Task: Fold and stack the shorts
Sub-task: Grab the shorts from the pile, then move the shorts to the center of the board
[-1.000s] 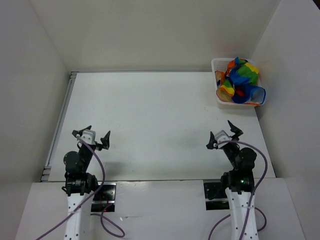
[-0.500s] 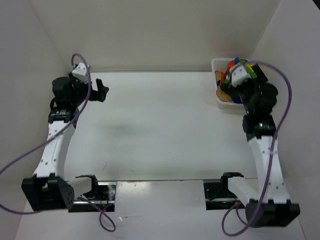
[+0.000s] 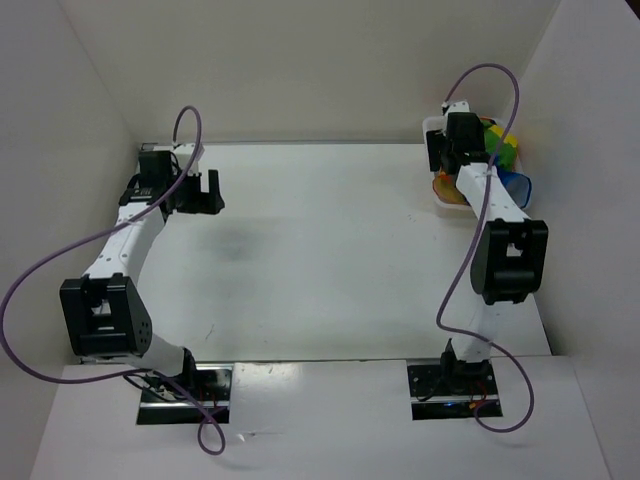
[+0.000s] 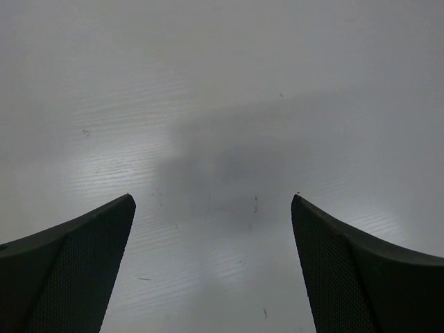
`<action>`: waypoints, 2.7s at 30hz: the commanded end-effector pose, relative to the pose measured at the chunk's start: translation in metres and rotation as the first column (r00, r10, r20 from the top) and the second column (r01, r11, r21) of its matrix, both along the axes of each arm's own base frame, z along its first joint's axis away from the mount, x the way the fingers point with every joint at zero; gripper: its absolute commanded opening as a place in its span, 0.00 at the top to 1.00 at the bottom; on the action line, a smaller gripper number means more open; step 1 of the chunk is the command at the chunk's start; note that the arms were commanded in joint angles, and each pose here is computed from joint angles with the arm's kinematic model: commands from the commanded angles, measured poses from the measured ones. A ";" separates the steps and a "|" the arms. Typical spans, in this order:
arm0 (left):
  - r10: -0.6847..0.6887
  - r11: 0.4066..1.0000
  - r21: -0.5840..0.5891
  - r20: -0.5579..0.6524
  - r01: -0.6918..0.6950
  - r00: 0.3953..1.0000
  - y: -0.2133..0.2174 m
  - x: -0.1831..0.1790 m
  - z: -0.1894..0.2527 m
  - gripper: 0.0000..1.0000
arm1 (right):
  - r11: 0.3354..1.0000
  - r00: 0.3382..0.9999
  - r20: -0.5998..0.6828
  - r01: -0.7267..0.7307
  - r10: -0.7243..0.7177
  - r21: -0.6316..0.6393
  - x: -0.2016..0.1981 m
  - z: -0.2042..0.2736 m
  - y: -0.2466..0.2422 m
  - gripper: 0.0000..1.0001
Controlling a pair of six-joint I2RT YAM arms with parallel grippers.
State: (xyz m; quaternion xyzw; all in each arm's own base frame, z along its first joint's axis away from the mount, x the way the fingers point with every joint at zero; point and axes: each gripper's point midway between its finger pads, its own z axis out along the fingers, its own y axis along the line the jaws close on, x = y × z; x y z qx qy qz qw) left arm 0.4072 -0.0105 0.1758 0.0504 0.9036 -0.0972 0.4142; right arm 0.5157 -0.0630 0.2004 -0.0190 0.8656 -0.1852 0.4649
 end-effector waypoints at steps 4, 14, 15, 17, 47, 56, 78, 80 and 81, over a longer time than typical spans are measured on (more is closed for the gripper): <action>0.002 1.000 0.002 -0.069 -0.002 0.998 0.001 -0.002 -0.012 0.00 | 0.963 0.958 0.121 0.267 -0.261 -0.036 0.039 0.007 -0.049 0.10; 0.008 1.000 0.004 -0.119 -0.008 0.993 0.003 0.008 -0.029 0.00 | 0.897 0.891 0.168 0.437 -0.422 -0.065 0.063 -0.016 -0.082 0.20; 0.008 1.000 0.003 -0.131 -0.008 0.991 0.003 0.008 -0.034 0.00 | 0.897 0.892 0.162 0.437 -0.422 -0.068 0.067 -0.023 -0.082 0.20; 0.008 1.000 0.003 -0.138 -0.007 0.990 0.003 0.010 -0.034 0.00 | 0.890 0.889 0.150 0.448 -0.433 -0.086 0.065 -0.028 -0.089 0.20; -0.050 0.998 -0.039 0.001 0.050 0.999 -0.010 0.007 0.016 0.00 | 0.971 0.780 0.580 0.218 -0.236 0.102 0.018 0.253 -0.048 1.00; -0.106 0.993 -0.039 0.129 0.112 0.986 -0.030 -0.010 0.055 0.00 | 0.998 0.516 0.856 -0.054 0.009 0.022 -0.088 0.432 0.037 1.00; 0.084 0.992 0.064 0.268 -0.105 0.960 0.025 -0.005 0.107 0.00 | 0.319 0.645 0.726 -0.758 0.237 0.569 -0.079 0.393 0.276 1.00; 0.084 0.993 0.064 0.258 -0.104 0.962 0.026 0.001 0.103 0.00 | 0.303 0.760 0.588 -0.650 0.278 0.697 -0.057 0.328 0.298 1.00; 0.084 0.993 0.064 0.249 -0.103 0.965 0.027 0.006 0.101 0.00 | 0.309 0.786 0.543 -0.616 0.295 0.724 -0.051 0.305 0.302 0.78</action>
